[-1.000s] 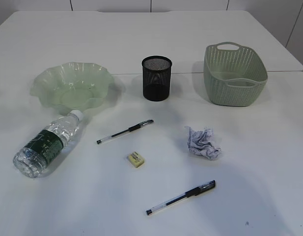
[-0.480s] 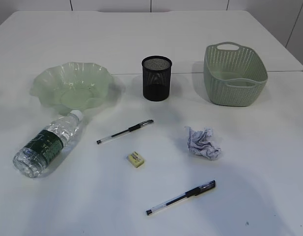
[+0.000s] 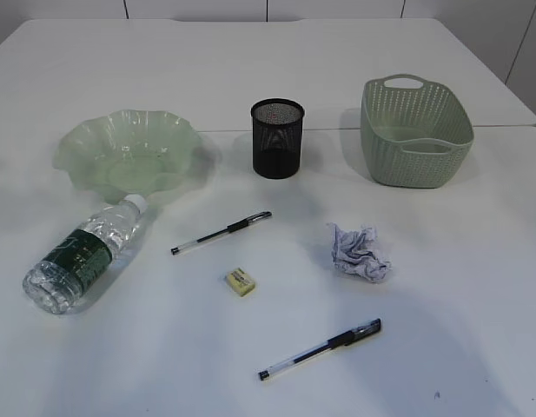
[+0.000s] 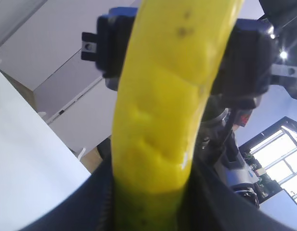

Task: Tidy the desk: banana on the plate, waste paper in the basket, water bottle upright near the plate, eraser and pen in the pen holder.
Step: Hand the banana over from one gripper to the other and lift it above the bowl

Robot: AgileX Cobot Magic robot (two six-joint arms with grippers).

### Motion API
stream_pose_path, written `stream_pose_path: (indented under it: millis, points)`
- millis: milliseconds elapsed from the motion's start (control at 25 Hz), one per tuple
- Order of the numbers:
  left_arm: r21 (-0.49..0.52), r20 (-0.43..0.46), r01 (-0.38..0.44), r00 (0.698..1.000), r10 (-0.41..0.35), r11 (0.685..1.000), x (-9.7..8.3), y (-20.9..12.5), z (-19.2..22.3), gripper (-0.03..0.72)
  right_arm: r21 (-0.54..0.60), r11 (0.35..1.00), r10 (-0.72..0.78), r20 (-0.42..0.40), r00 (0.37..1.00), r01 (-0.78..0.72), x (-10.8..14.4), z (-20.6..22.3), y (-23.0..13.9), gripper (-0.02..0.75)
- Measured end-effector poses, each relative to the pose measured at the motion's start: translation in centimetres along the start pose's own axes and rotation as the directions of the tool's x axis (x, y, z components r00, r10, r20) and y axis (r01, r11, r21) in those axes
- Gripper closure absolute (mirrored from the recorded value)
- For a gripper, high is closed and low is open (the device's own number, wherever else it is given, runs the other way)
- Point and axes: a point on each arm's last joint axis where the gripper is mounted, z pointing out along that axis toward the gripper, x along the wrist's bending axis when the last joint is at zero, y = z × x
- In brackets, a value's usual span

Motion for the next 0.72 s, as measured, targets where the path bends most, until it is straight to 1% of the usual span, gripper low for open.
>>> stream_pose_path:
  millis: [120,200,360,480,600,720]
  points:
    - [0.001,-0.001,-0.001,1.0,0.001,1.0,0.0,0.0,0.0,0.426,-0.001,1.0,-0.023,0.003,1.0,0.023,0.5,-0.1,0.3,0.234]
    - [0.003,-0.002,-0.001,1.0,0.001,1.0,0.0,0.0,0.0,0.426,0.006,1.0,-0.03,0.02,0.999,0.03,0.4,-0.2,0.3,0.233]
    - [0.002,-0.005,-0.002,1.0,0.002,1.0,0.1,0.0,-0.1,0.425,0.05,0.998,-0.036,0.099,0.994,0.032,-0.4,-0.7,0.0,0.233]
    - [-0.001,-0.032,-0.01,0.999,0.01,1.0,0.4,0.2,-0.5,0.425,0.072,0.997,-0.038,0.142,0.989,0.028,-0.6,-0.9,-0.1,0.233]
    - [-0.015,-0.044,-0.011,0.999,0.011,1.0,0.6,0.4,-0.9,0.425,0.088,0.996,-0.048,0.172,0.984,0.033,-0.9,-0.9,-0.2,0.233]
    - [-0.017,-0.051,-0.013,0.999,0.012,1.0,0.7,0.5,-1.0,0.425,0.089,0.995,-0.05,0.184,0.982,0.034,-1.0,-1.0,-0.2,0.233]
